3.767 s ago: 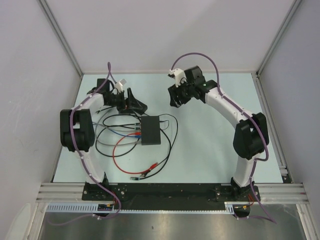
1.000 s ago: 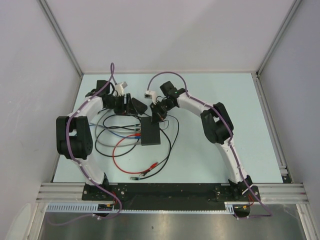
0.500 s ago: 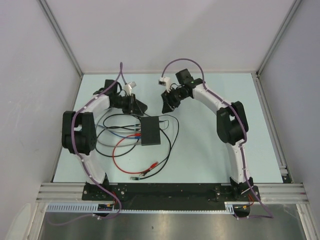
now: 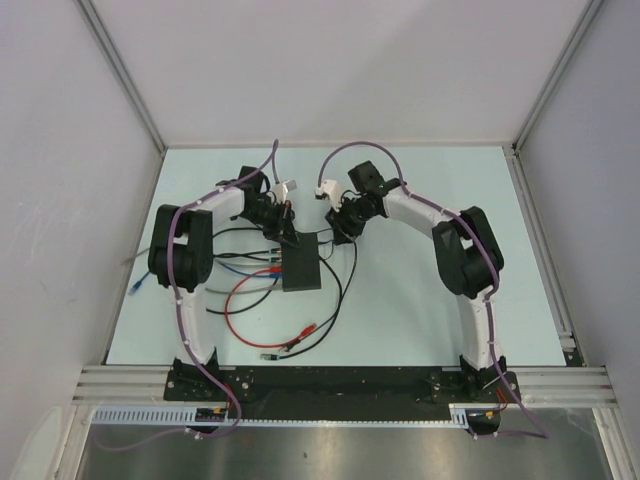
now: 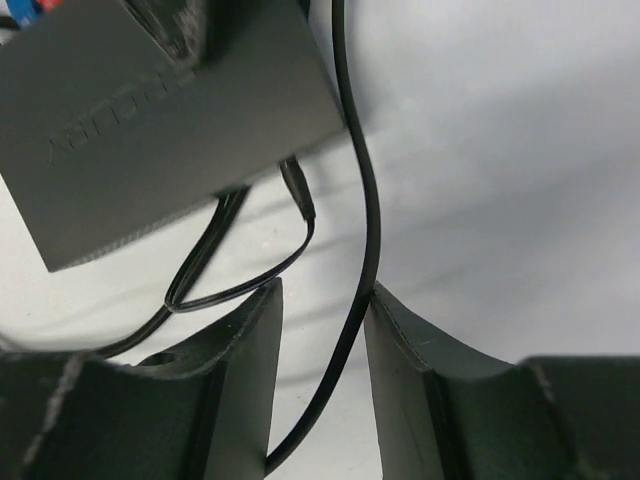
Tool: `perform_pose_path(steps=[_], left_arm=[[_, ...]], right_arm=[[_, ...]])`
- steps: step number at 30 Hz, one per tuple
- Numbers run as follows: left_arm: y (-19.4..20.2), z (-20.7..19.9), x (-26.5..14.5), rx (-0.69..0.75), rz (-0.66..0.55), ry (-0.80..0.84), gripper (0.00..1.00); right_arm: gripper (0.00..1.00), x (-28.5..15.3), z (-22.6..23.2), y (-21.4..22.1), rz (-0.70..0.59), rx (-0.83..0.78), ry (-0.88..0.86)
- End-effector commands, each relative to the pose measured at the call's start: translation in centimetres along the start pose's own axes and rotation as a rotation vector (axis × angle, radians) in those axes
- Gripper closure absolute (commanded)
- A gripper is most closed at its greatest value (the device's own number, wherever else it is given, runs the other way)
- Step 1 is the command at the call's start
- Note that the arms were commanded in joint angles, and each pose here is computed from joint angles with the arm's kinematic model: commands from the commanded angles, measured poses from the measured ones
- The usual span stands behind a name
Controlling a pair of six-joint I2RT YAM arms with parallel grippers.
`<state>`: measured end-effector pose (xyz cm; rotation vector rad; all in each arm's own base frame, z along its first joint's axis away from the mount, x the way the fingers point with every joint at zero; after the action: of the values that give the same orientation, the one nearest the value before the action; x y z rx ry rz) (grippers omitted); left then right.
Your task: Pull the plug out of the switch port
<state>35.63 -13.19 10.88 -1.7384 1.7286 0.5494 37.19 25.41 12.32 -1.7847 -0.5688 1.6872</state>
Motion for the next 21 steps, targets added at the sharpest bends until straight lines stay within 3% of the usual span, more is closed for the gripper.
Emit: perform_pose_path(steps=[1, 4, 9, 12, 14, 21], left_arm=[[-0.1, 1.8, 0.7, -0.025, 0.008, -0.107, 1.00], [-0.1, 2.4, 1.3, -0.046, 0.030, -0.106, 1.00], [-0.2, 3.1, 1.9, -0.069, 0.053, -0.103, 1.00], [-0.3, 3.2, 1.8, -0.075, 0.051, -0.096, 1.00], [-0.6, 3.0, 1.8, -0.070, 0.043, -0.081, 1.00], [-0.4, 3.0, 1.8, -0.075, 0.061, -0.070, 1.00]], right_arm=[[0.57, -3.0, -0.7, -5.9, -0.155, -0.236, 0.169], [0.57, -1.8, -0.2, -6.5, -0.146, -0.273, 0.175], [0.59, -3.5, -2.2, -7.5, -0.130, -0.283, 0.268], [0.60, -3.5, -2.2, -7.9, -0.160, -0.289, 0.213], [0.60, -1.9, -1.5, -7.0, -0.109, -0.329, 0.145], [0.42, 1.1, -1.0, -5.3, -0.050, -0.396, 0.075]])
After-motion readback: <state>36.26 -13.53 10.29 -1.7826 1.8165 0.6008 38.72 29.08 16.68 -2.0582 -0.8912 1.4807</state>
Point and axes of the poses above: each gripper's point midway between its finger pads, its own x axis out along the fingers, its own z axis along the line the jaws close on, y = z × x, the point moved 9 cm from there along -x, back along the fingers, and after that the axes turned 13 degrees about -x, right-handed, at the moved point
